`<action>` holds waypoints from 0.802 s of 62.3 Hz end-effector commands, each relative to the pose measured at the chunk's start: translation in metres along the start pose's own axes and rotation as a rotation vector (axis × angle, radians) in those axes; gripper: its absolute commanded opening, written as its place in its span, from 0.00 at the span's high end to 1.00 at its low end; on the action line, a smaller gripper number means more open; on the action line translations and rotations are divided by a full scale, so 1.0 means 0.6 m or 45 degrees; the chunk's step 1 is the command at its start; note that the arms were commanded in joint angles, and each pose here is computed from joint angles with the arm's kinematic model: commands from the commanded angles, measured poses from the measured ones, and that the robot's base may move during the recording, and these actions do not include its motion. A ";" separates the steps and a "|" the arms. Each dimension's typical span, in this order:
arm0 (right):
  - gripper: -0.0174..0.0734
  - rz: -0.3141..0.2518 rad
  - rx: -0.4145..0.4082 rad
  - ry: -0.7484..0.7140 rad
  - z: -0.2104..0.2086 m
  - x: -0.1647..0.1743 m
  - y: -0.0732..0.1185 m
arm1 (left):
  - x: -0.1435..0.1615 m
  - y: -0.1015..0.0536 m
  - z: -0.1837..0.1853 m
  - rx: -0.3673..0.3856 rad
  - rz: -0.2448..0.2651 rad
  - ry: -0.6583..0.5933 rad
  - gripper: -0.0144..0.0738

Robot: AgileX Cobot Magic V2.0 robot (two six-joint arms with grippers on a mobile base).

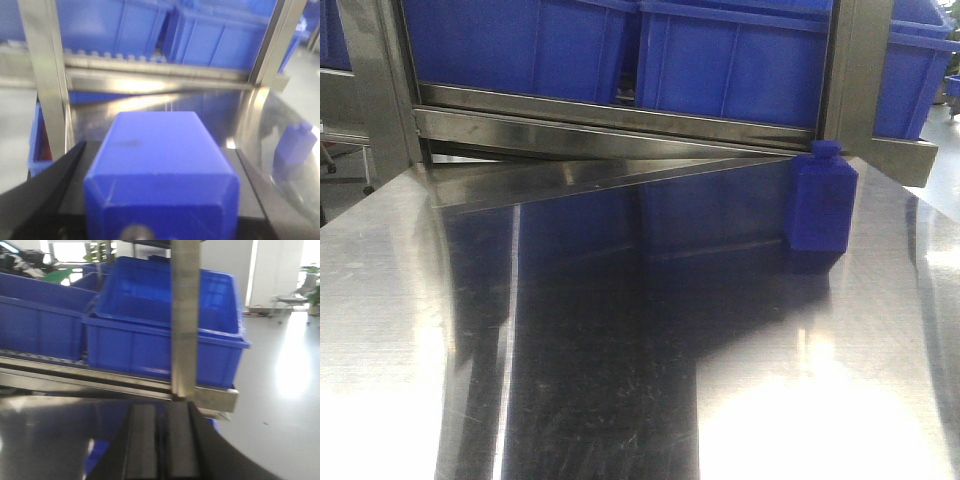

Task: Pick and sort blue part to right shelf
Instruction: 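Lower the right gripper toward the other blue block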

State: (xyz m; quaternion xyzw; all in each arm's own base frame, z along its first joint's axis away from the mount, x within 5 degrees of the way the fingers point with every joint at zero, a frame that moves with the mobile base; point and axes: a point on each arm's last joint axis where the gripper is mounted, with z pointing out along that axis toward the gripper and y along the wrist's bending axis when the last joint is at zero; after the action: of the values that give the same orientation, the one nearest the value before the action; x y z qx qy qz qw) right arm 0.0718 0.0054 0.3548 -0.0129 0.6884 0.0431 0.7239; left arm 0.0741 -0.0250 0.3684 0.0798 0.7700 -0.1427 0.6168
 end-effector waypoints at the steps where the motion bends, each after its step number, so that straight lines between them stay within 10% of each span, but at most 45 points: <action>1: 0.44 0.017 -0.080 -0.102 0.022 -0.063 0.011 | -0.029 -0.003 -0.027 0.033 0.019 -0.211 0.57; 11: 0.21 0.018 -0.210 0.048 0.071 -0.102 0.036 | -0.027 0.001 -0.071 0.024 0.045 -0.319 0.57; 32: 0.20 -0.067 -0.401 0.561 0.191 -0.104 0.116 | 0.015 0.013 -0.142 0.006 0.049 -0.405 0.57; 50: 0.20 -0.068 -0.288 1.094 0.312 -0.083 0.161 | 0.025 0.015 -0.155 0.002 0.050 -0.429 0.57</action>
State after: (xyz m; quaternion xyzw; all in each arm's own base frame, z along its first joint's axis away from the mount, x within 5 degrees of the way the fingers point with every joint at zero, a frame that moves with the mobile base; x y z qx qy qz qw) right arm 0.2316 0.1080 0.4036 -0.1499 0.9147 0.0904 0.3641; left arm -0.0118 0.0124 0.3560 0.0676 0.6932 -0.1333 0.7050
